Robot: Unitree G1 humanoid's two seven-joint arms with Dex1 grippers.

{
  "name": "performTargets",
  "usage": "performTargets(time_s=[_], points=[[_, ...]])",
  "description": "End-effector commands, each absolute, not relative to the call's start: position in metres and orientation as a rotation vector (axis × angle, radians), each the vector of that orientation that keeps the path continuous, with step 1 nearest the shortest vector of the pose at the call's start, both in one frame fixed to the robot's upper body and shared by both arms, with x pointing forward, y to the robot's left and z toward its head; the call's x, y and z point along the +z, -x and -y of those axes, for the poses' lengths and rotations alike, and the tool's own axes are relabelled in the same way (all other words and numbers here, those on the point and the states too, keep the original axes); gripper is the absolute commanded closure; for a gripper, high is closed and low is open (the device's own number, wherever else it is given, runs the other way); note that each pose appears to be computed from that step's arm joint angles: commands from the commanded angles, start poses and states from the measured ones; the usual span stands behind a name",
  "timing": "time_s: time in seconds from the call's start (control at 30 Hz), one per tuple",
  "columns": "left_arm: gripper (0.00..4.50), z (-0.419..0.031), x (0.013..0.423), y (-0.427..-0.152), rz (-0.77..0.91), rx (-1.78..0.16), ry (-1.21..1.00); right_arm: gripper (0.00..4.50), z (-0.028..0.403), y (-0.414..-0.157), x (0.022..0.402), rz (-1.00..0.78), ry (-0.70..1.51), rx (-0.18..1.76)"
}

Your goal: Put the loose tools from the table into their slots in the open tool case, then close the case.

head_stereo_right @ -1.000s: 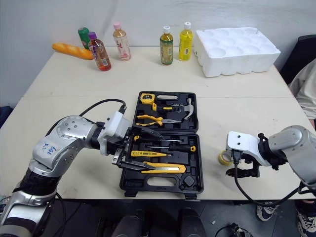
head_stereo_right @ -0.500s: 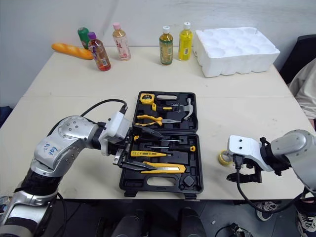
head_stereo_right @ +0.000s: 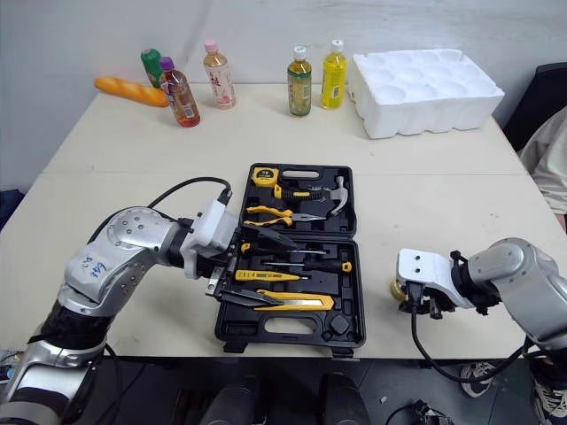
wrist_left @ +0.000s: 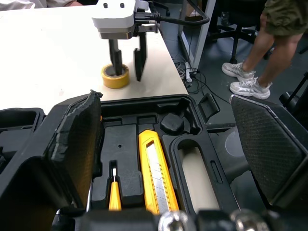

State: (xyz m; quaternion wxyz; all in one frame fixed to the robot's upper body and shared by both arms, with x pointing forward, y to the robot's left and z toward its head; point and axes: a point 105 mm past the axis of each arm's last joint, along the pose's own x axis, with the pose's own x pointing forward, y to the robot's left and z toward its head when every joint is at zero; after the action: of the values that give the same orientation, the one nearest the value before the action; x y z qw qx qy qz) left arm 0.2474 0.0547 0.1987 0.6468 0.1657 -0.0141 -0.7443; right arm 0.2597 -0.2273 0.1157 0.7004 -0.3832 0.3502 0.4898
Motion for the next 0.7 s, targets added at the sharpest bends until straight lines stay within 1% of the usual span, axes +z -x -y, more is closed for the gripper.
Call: performTargets(time_s=[0.03,0.1,0.2,0.3,0.37,0.5,0.7], points=[[0.00,-0.052,0.204,-0.243,0.073,-1.708,-0.399,4.44,0.223,-0.258,0.128,-0.728,0.871,1.102],[0.00,-0.052,0.200,-0.239,0.058,-1.727,-0.392,4.44,0.205,-0.252,0.140,-0.645,0.845,1.183],[0.00,-0.056,0.186,-0.233,0.016,-1.753,-0.413,4.44,0.166,-0.232,0.165,-0.512,0.714,1.348],[0.00,-0.062,0.170,-0.227,-0.049,-1.794,-0.460,4.44,0.134,-0.217,0.173,-0.449,0.630,1.459],[0.00,-0.064,0.167,-0.226,-0.063,-1.805,-0.461,4.44,0.124,-0.212,0.169,-0.437,0.643,1.488],[0.00,-0.067,0.164,-0.231,-0.079,-1.800,-0.494,4.44,0.113,-0.210,0.144,-0.470,0.677,1.516],[0.00,-0.069,0.168,-0.232,-0.077,-1.800,-0.499,4.44,0.124,-0.205,0.121,-0.561,0.749,1.525]])
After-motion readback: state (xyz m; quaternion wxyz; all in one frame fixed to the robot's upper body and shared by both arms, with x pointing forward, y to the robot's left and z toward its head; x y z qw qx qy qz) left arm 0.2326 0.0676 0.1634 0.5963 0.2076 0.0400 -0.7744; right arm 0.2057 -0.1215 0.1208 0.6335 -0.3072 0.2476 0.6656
